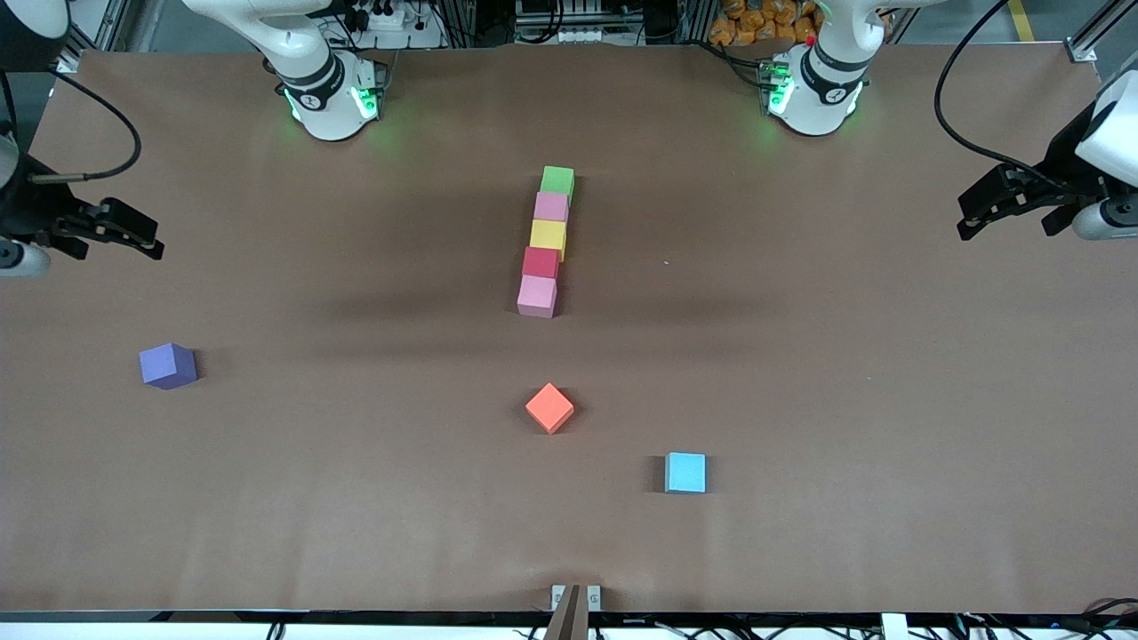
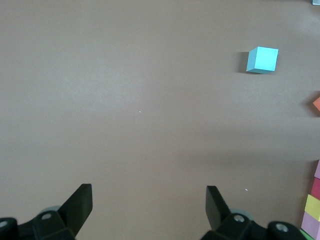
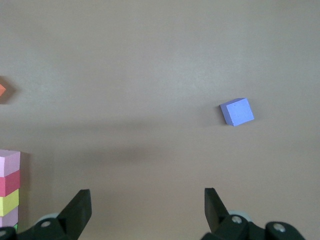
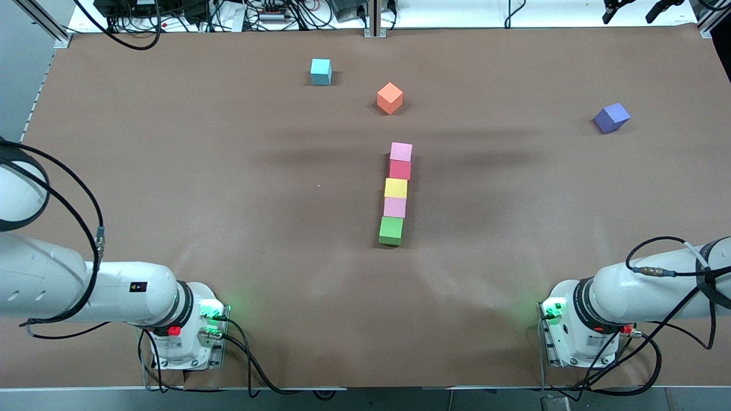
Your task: Arrange blocks into number 1
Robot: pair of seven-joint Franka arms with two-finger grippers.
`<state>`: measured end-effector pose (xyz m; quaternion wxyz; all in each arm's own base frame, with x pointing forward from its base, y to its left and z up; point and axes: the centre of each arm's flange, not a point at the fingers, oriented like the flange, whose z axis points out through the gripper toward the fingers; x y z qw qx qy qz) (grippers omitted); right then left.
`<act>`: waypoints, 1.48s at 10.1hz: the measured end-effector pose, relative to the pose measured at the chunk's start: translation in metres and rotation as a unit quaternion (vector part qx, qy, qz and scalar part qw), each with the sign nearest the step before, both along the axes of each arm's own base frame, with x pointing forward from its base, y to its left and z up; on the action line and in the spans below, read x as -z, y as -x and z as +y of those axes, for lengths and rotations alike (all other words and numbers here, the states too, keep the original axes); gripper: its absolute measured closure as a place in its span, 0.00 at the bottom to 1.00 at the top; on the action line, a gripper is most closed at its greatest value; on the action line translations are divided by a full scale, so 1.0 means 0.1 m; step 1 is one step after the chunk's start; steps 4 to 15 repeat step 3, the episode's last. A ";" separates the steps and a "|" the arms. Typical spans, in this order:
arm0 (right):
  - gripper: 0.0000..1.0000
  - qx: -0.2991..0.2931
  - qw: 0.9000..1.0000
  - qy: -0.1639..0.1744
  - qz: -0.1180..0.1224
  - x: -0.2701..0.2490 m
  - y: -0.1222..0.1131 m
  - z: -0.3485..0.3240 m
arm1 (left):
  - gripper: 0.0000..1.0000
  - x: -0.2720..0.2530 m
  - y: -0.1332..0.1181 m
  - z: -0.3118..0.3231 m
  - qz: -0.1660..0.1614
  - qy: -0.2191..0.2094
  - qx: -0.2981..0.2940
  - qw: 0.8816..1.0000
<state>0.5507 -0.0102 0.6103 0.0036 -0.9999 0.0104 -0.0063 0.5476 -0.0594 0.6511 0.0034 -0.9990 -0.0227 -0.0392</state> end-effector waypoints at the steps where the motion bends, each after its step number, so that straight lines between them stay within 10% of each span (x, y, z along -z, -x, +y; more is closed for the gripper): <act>1: 0.00 0.000 1.000 -0.001 -0.006 -0.07 0.03 0.00 | 0.00 0.00 0.00 0.00 0.000 0.000 0.000 1.000; 15: 0.00 -0.001 1.000 -0.005 -0.014 -0.14 0.06 0.01 | 0.00 0.00 0.00 0.00 0.000 0.000 0.000 1.000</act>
